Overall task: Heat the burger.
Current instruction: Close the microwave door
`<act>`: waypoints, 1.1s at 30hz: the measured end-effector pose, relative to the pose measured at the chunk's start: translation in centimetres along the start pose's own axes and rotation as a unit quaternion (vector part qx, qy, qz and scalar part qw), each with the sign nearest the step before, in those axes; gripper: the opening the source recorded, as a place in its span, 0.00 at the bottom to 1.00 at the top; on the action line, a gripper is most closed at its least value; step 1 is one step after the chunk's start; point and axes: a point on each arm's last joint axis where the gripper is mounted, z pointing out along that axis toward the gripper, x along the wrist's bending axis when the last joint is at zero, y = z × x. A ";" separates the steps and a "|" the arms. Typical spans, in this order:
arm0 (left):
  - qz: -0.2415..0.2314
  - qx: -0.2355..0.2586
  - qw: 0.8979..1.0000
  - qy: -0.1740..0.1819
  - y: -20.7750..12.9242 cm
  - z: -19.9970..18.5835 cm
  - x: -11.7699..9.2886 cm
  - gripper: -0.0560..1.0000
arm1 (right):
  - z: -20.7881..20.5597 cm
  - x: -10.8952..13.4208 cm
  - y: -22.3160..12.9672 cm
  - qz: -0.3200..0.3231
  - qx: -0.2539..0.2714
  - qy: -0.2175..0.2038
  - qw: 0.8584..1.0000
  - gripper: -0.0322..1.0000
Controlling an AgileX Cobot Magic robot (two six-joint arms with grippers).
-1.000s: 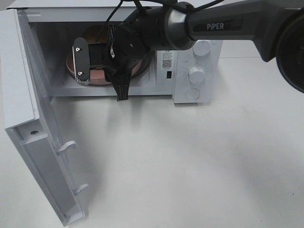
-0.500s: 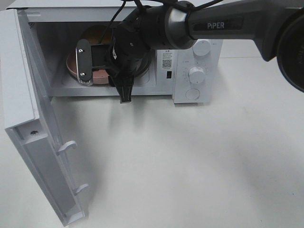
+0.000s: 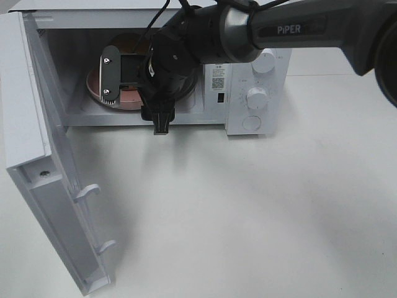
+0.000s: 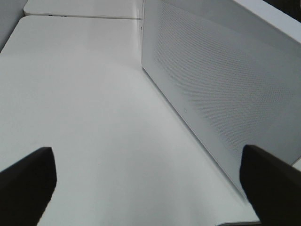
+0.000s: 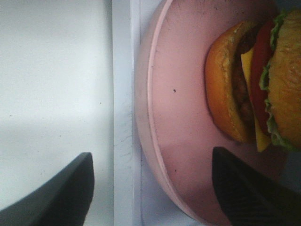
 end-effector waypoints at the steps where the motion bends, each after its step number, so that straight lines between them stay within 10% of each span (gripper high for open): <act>1: 0.000 0.000 1.000 0.000 0.0 0.0 0.0 0.98 | -0.4 0.2 -0.1 -0.001 -0.004 0.000 1.000 0.69; 33: 0.000 0.000 1.000 0.000 0.0 0.0 0.0 0.98 | -12.3 5.6 -4.2 0.131 -0.028 0.017 0.991 0.69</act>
